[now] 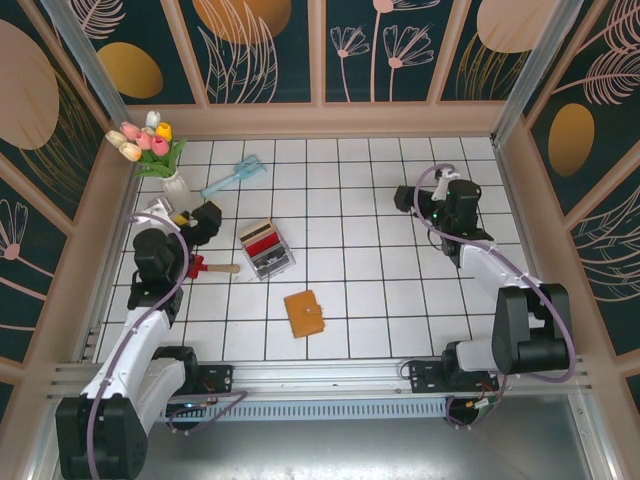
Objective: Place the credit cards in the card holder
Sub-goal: Move the storage box to the center of the table.
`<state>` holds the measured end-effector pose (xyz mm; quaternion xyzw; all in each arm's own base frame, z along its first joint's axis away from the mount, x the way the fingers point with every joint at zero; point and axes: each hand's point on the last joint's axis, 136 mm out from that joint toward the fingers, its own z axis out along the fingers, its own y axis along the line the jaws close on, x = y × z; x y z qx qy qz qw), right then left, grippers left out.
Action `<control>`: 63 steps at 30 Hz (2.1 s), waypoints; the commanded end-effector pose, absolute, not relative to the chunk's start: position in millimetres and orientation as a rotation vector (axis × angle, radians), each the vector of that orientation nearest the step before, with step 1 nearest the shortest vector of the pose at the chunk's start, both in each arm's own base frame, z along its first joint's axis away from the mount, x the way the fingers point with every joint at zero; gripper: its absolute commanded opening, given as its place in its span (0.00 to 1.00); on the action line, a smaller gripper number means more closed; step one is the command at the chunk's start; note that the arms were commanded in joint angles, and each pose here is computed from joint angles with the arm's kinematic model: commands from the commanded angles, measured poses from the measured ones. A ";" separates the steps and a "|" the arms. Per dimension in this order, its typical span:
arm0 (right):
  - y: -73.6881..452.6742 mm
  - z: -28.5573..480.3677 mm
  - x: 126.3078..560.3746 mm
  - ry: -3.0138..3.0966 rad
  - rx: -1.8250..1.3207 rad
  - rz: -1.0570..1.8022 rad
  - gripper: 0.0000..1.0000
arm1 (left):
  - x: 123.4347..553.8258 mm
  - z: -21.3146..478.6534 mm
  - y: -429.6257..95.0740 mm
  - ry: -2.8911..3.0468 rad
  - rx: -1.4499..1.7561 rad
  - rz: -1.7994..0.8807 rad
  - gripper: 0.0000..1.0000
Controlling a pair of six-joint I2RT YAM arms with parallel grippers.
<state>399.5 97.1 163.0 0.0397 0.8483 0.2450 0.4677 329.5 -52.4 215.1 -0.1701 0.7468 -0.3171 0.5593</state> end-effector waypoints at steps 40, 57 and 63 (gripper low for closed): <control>188.2 115.8 307.9 2.339 0.195 0.841 0.98 | 324.7 80.3 -156.9 2.499 -0.503 -1.060 0.92; 194.1 106.5 295.8 2.374 0.187 0.897 0.91 | 366.7 86.9 -246.6 2.516 -0.292 -1.217 0.92; 199.2 102.3 282.2 2.400 0.173 0.941 0.83 | 388.3 88.9 -279.8 2.530 -0.198 -1.219 0.90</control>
